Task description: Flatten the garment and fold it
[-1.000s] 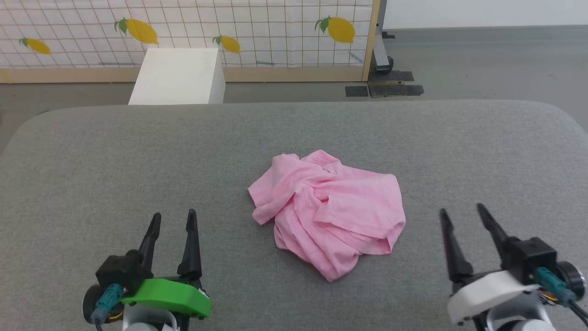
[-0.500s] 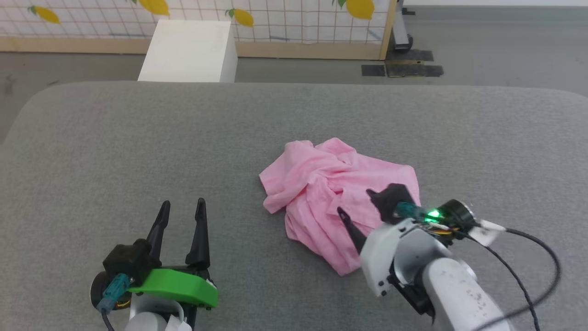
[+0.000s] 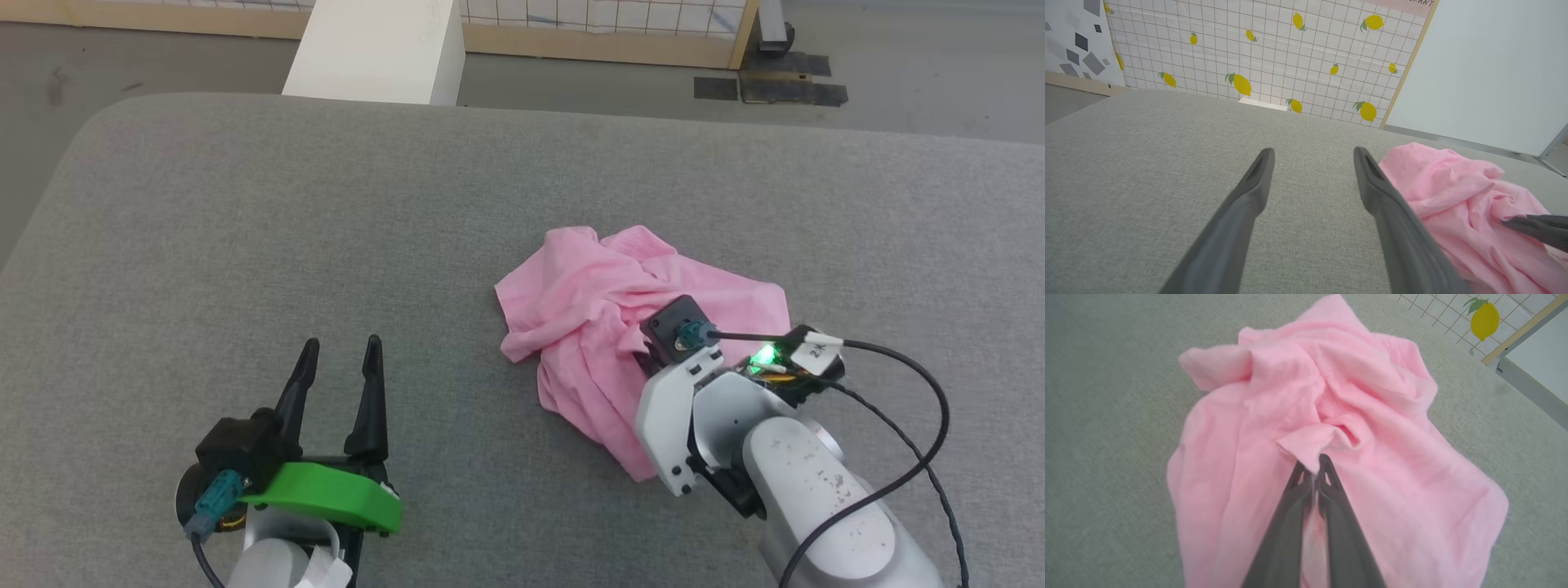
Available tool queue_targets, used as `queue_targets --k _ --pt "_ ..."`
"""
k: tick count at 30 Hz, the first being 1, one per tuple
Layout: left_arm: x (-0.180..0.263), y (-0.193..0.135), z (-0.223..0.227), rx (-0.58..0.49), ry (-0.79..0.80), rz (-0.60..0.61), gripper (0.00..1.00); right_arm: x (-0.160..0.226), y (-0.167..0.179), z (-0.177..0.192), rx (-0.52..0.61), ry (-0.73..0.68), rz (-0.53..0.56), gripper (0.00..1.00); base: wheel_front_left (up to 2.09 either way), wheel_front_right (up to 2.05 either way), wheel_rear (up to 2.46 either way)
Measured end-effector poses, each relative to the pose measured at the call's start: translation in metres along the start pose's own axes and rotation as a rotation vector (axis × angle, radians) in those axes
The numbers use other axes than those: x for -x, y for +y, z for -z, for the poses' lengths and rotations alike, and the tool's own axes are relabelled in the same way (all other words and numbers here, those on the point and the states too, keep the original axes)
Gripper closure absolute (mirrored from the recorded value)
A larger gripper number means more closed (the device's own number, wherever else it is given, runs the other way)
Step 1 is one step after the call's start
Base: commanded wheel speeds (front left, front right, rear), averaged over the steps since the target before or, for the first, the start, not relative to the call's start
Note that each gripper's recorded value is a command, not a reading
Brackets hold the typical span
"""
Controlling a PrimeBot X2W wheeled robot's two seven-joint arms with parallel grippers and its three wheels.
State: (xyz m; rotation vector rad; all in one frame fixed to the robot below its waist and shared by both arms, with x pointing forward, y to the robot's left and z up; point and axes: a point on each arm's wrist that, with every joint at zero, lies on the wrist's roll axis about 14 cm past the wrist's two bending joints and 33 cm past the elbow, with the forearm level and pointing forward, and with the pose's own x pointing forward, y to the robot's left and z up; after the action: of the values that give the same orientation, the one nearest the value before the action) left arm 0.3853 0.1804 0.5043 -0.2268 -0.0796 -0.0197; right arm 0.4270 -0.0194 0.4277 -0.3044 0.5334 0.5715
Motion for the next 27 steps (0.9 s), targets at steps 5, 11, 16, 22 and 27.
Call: queue_targets --k 5,11,16,22,27 --pt "0.003 0.000 -0.005 -0.003 -0.012 -0.001 0.00 0.012 0.008 -0.051 -0.001 -0.217 -0.024 1.00 0.00 0.00 0.00" --pt "0.004 -0.006 -0.012 -0.004 -0.033 0.017 0.00 0.061 0.027 -0.157 -0.043 -0.605 -0.125 1.00 0.00 0.00 0.00" --pt "0.004 -0.011 -0.015 -0.009 -0.041 0.032 0.00 0.124 0.010 -0.233 -0.054 -0.940 -0.111 1.00 0.00 0.00 0.00" --pt "0.004 -0.013 -0.012 -0.008 -0.033 0.035 0.00 0.133 -0.043 -0.221 -0.172 -0.958 0.021 1.00 0.00 0.00 0.00" --pt "0.003 -0.013 -0.009 -0.006 -0.026 0.037 0.00 0.093 -0.101 -0.105 -0.295 -0.597 0.250 1.00 0.00 0.00 0.00"
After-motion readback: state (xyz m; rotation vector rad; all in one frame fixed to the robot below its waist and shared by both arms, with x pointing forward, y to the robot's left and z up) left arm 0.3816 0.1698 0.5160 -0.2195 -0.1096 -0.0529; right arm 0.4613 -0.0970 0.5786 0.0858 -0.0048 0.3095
